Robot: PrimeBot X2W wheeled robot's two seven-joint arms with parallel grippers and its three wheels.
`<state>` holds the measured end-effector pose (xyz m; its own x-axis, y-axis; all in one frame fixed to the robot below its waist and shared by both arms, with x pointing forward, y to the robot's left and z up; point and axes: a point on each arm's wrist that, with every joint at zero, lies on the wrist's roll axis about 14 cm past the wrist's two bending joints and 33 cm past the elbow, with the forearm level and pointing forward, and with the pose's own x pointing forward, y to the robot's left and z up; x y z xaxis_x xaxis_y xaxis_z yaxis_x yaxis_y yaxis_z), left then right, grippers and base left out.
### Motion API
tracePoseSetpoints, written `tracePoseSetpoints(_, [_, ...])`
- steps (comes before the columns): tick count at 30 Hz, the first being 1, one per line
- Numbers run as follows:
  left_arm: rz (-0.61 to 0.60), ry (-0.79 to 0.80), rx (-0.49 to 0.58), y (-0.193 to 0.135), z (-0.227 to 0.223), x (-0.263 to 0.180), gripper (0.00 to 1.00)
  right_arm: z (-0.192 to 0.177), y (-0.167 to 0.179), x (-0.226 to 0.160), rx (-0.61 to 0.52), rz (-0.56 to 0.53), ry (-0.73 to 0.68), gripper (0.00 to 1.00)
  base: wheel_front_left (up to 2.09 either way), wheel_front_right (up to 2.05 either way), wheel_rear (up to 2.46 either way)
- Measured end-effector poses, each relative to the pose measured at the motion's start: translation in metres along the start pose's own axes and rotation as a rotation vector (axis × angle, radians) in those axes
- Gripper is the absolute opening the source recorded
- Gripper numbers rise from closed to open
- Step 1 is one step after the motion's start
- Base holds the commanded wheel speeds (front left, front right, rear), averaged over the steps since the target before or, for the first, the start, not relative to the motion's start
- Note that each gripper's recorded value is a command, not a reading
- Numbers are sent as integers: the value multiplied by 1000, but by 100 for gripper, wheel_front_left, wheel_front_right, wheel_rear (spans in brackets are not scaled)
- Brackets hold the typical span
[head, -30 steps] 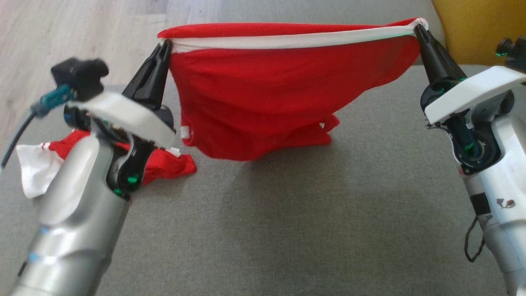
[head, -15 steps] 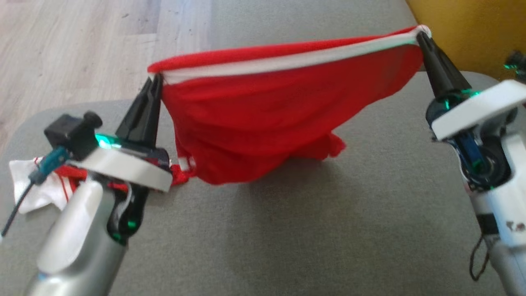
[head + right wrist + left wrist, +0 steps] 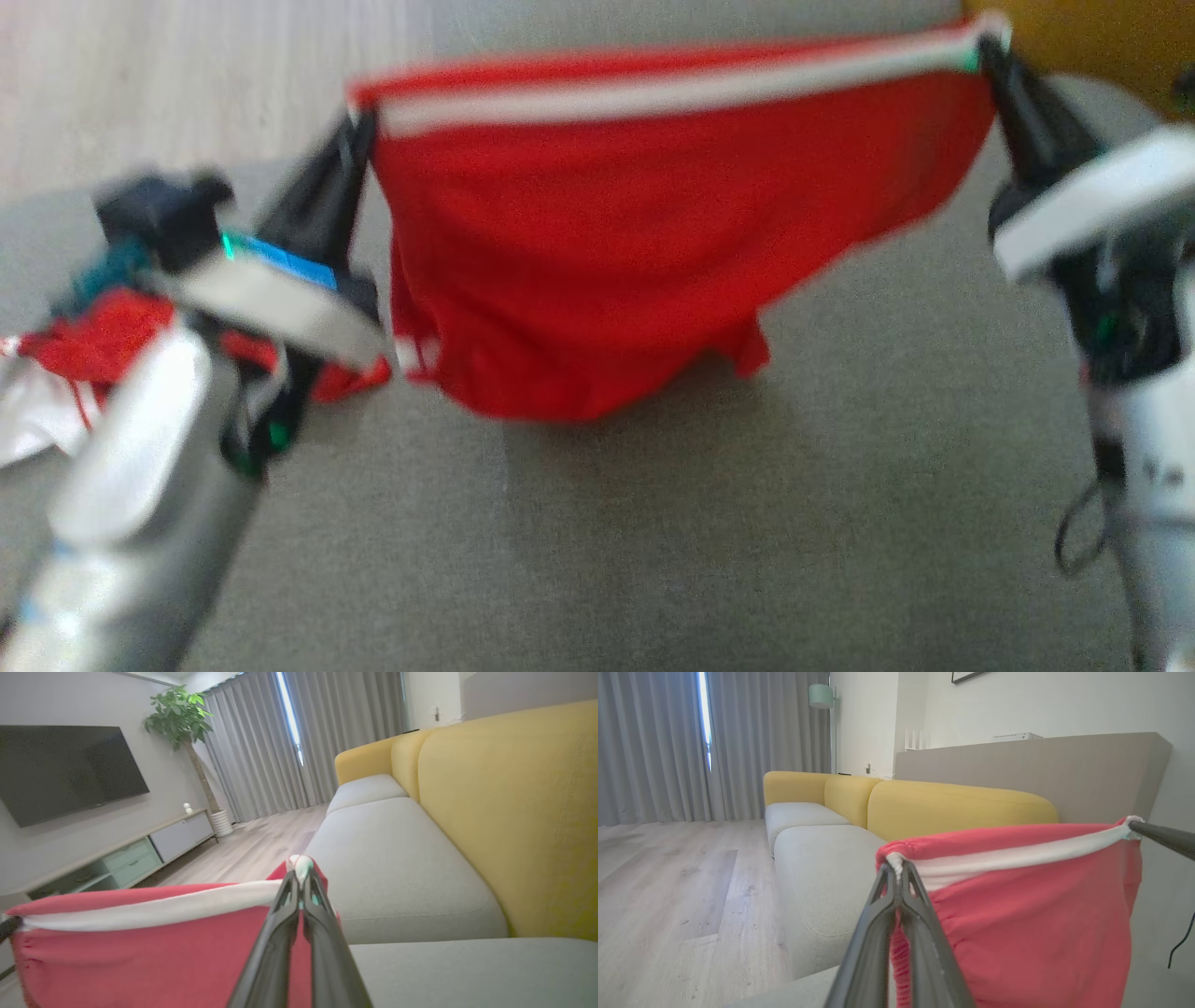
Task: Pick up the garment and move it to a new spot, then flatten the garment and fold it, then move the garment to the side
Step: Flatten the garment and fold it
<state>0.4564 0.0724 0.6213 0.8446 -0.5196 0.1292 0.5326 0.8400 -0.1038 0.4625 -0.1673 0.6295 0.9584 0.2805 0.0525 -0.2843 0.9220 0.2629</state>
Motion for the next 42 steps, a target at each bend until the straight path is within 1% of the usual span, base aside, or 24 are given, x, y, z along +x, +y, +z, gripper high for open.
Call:
tracePoseSetpoints(1, [0,0,0,0,0,0,0,0,0,0,0,0,0,0,0,0,0])
tracePoseSetpoints(7, [4,-11,112,38,19,75,0,38,-13,75,-140,-23,-59,0,0,0,0])
tracePoseSetpoints(10, [12,-69,141,52,33,111,0,57,-24,108,-188,-46,-122,0,0,0,0])
tracePoseSetpoints(13, [8,-155,141,55,49,139,0,72,-35,129,-239,-70,-195,0,0,0,0])
tracePoseSetpoints(16, [3,-204,115,55,49,156,0,69,-49,141,-240,-101,-225,0,0,0,0])
tracePoseSetpoints(19, [1,-179,99,53,26,161,0,44,-63,144,-220,-132,-191,0,0,0,0])
tracePoseSetpoints(21, [6,-148,93,54,10,159,0,21,-69,142,-210,-144,-136,0,0,0,0])
tracePoseSetpoints(23, [0,-112,86,52,-6,154,0,-5,-74,138,-152,-158,-80,0,0,0,0])
tracePoseSetpoints(26, [-9,-30,59,47,-42,139,0,-46,-80,127,-113,-171,14,0,0,0,0])
tracePoseSetpoints(27, [-22,36,39,40,-70,123,0,-69,-87,115,-108,-185,79,0,0,0,0])
tracePoseSetpoints(31, [-45,142,-2,27,-109,86,0,-104,-93,89,-102,-196,221,0,0,0,0])
tracePoseSetpoints(34, [-44,184,-29,24,-121,60,0,-124,-86,71,-96,-173,320,0,0,0,0])
tracePoseSetpoints(37, [-53,211,-42,17,-126,37,0,-137,-81,49,-104,-150,407,0,0,0,0])
tracePoseSetpoints(42, [-69,230,-72,0,-128,7,0,-138,-79,17,-114,-125,484,0,0,0,0])
